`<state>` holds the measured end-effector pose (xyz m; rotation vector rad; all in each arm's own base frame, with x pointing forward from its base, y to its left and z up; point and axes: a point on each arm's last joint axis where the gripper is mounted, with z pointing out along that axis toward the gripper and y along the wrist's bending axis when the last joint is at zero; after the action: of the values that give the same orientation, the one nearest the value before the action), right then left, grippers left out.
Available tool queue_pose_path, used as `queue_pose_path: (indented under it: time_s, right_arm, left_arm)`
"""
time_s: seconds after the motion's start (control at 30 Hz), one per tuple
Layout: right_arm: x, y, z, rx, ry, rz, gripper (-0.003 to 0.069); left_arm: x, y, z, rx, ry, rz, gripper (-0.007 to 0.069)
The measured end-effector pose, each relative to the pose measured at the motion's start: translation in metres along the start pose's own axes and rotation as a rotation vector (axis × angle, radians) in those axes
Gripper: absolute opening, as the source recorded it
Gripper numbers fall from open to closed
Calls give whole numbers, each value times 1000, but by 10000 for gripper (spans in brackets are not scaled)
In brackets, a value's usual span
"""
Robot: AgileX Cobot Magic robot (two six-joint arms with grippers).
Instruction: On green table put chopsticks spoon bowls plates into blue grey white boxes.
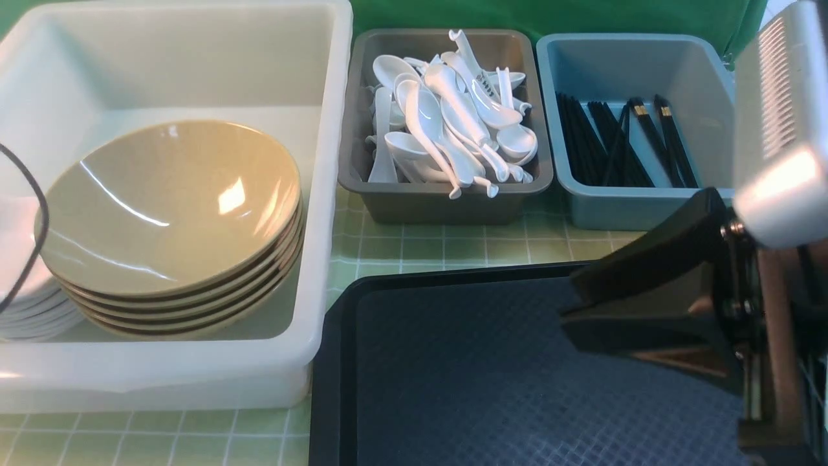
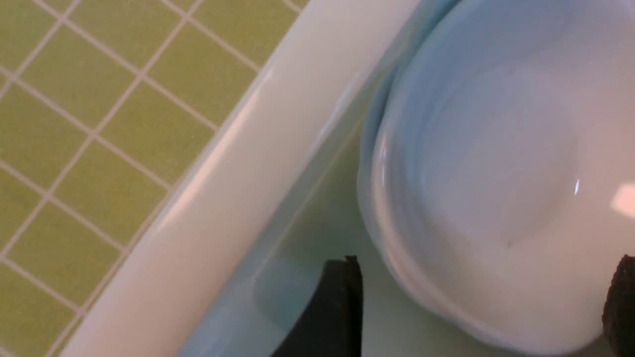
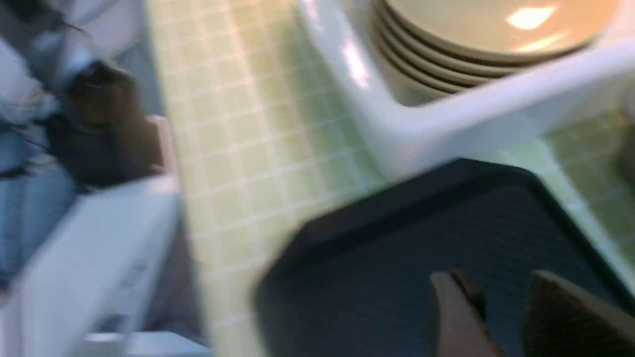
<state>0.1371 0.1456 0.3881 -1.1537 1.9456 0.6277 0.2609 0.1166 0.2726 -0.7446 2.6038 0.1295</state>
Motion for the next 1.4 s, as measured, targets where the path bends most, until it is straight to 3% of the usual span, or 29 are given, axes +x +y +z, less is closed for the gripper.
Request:
queue_pose_path:
  time_s: [0.13,0.23,0.37,0.5,0.63,0.77,0.87,0.93,1.13,1.4]
  right_arm:
    - [6,-20,-3,141,35,74,218]
    - [12,-40,-9,259,57,160,218]
    - [24,-67,-23,393,81,326,218]
    - [33,-76,-30,438,106,410,218]
    - [53,-62,-39,460,93,479,218]
    - [77,-34,-56,494,-15,481,218]
    - [104,-9,-67,532,-138,449,212]
    - [128,5,-68,553,-208,439,171]
    - [172,28,-65,579,-309,401,31]
    - [188,37,-64,589,-357,378,24]
  left_arm:
    - [1,-10,-15,-28,3,14,664]
    - [4,-34,-38,42,-33,78,664]
    - [29,-91,-85,302,-103,323,633]
    - [61,-124,-117,502,-111,522,545]
    - [103,-138,-149,653,-73,737,386]
    - [136,-124,-165,698,-17,821,239]
    - [162,-99,-171,732,-25,801,113]
    - [183,-77,-167,754,-29,749,31]
    - [235,-32,-140,828,-39,669,-1]
    - [270,-1,-135,992,-147,613,-1]
